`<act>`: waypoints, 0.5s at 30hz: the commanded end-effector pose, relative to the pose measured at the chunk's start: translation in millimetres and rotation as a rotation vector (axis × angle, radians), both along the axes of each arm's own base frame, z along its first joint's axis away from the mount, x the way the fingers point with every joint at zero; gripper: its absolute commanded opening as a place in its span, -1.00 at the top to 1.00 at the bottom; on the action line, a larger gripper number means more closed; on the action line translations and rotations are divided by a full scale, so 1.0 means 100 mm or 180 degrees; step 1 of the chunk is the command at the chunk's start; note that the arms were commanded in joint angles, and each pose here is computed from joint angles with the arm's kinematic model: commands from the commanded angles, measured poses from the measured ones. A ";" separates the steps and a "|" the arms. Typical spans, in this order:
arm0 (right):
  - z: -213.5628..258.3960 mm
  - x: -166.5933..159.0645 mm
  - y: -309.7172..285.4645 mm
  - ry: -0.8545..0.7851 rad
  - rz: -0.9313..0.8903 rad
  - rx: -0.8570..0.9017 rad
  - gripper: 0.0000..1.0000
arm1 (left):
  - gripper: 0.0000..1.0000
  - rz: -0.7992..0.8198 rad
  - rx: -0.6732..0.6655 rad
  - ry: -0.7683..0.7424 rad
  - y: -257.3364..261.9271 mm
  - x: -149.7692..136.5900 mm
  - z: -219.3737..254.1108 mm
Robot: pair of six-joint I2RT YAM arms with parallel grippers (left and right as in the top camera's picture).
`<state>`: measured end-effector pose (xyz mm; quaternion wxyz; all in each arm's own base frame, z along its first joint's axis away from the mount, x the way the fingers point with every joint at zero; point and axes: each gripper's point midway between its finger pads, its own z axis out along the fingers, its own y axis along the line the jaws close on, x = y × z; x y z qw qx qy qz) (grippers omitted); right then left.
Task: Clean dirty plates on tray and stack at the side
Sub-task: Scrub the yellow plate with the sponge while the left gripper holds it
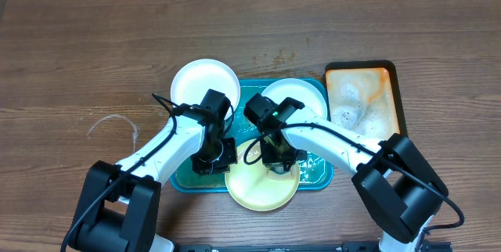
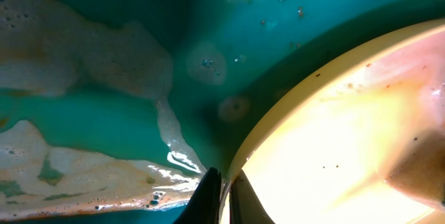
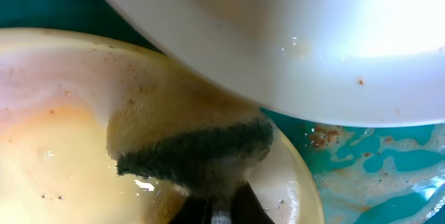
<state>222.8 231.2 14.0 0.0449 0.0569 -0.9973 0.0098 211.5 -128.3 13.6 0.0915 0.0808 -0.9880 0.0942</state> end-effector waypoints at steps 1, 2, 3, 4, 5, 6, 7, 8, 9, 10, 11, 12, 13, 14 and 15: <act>-0.05 0.05 -0.26 -0.0248 0.0153 -0.0476 0.92 | 0.92 0.0187 0.0501 -0.0055 0.32 0.04 -0.08; -0.02 0.08 -0.27 -0.0316 0.0145 -0.0501 0.92 | 0.92 0.0188 0.0502 -0.0057 0.32 0.04 -0.07; 0.03 0.11 -0.31 -0.0413 0.0106 -0.0551 0.92 | 0.92 0.0189 0.0502 -0.0058 0.33 0.05 -0.07; 0.08 0.14 -0.32 -0.0488 0.0098 -0.0568 0.92 | 0.92 0.0191 0.0502 -0.0058 0.33 0.05 -0.07; 0.13 0.17 -0.34 -0.0559 0.0098 -0.0582 0.92 | 0.92 0.0199 0.0502 -0.0056 0.33 0.05 -0.07; 0.19 0.21 -0.36 -0.0652 0.0098 -0.0597 0.92 | 0.92 0.0209 0.0507 -0.0049 0.34 0.04 -0.07; 0.24 0.25 -0.37 -0.0730 0.0096 -0.0608 0.92 | 0.92 0.0212 0.0517 -0.0045 0.35 0.04 -0.07; 0.28 0.26 -0.37 -0.0778 0.0092 -0.0601 0.92 | 0.92 0.0219 0.0523 -0.0031 0.36 0.03 -0.07; 0.33 0.29 -0.38 -0.0841 0.0087 -0.0589 0.92 | 0.92 0.0222 0.0526 -0.0022 0.37 0.03 -0.07; 0.38 0.31 -0.38 -0.0893 0.0080 -0.0575 0.92 | 0.92 0.0225 0.0529 -0.0013 0.37 0.02 -0.06; 0.44 0.32 -0.37 -0.0952 0.0070 -0.0538 0.92 | 0.92 0.0226 0.0530 -0.0008 0.37 0.02 -0.06; 0.49 0.34 -0.36 -0.1000 0.0057 -0.0490 0.92 | 0.92 0.0225 0.0531 -0.0007 0.37 0.02 -0.06; 0.55 0.36 -0.34 -0.1060 0.0041 -0.0427 0.92 | 0.92 0.0225 0.0530 -0.0010 0.37 0.02 -0.06; 0.61 0.37 -0.32 -0.1116 0.0027 -0.0371 0.93 | 0.92 0.0226 0.0528 -0.0016 0.37 0.03 -0.06; 0.68 0.40 -0.31 -0.1185 -0.0001 -0.0300 0.92 | 0.92 0.0226 0.0525 -0.0021 0.37 0.04 -0.05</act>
